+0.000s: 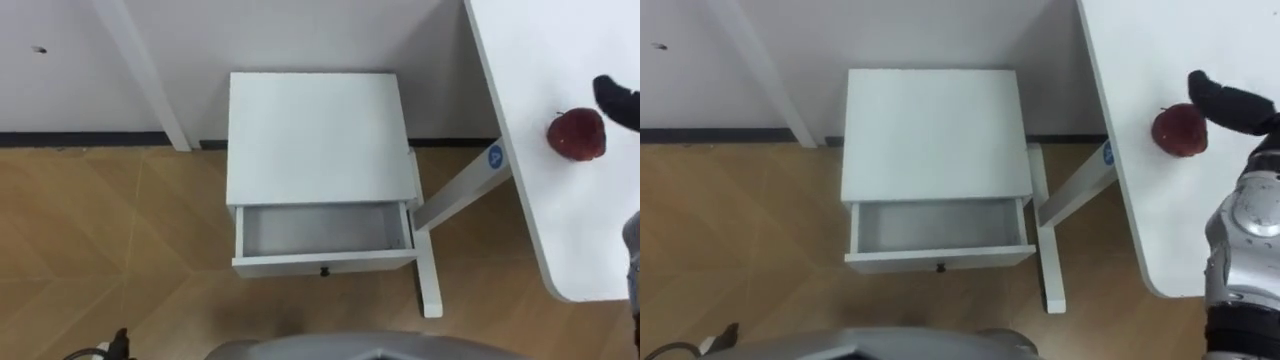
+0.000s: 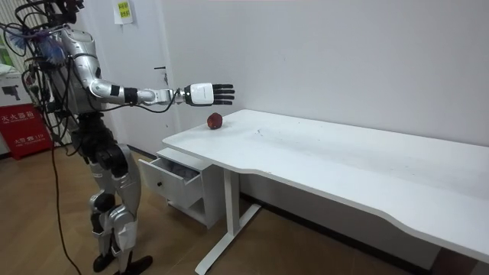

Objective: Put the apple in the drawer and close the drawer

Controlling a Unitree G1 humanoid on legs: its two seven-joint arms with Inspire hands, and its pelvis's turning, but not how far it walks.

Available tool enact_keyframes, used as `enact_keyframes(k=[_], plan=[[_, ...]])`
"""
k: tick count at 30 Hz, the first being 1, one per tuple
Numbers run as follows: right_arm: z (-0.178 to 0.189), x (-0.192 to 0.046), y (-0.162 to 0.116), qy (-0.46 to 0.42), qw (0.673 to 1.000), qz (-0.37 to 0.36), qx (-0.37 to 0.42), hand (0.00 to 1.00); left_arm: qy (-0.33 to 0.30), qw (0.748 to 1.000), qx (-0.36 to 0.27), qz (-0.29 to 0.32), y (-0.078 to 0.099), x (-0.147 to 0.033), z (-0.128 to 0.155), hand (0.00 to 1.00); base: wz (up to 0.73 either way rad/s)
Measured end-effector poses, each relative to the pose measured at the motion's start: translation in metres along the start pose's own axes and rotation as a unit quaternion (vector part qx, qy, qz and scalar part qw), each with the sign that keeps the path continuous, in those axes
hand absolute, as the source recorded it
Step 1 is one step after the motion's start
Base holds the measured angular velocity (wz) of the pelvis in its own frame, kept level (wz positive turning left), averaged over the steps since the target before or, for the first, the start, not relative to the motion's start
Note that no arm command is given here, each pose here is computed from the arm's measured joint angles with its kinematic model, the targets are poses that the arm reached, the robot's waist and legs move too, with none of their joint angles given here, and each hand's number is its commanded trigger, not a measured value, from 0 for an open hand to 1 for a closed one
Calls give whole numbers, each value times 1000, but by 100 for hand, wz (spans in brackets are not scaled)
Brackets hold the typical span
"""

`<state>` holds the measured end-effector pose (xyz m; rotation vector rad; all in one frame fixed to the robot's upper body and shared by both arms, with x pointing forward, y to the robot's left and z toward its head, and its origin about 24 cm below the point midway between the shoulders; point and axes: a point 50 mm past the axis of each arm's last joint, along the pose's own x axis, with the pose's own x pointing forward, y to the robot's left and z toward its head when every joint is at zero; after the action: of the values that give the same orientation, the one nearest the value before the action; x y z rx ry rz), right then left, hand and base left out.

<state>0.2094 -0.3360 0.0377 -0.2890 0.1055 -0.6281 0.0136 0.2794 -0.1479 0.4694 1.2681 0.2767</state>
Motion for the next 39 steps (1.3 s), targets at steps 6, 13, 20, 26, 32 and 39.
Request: enact_keyframes(k=[6,13,20,26,32,39], plan=[[3,2,5,-8,1000,22,-16,0,4,1000,3,-1,3,0,-1,0,1],[0,0,11,-3,999,44,-18,0,4,1000,3,-1,2,1,-1,0,0],[0,0,12,-3,998,59,-21,0,4,1000,3,-1,3,1,0,0,0],[-1,0,14,-3,997,72,-38,0,3,1000,3,-1,3,1,0,0,1],[-15,-2,12,25,996,77,-47,0,3,1000,4,0,2,0,0,0,5],[-28,-7,19,53,991,106,-59,0,4,1000,5,-1,2,0,-2,0,0]])
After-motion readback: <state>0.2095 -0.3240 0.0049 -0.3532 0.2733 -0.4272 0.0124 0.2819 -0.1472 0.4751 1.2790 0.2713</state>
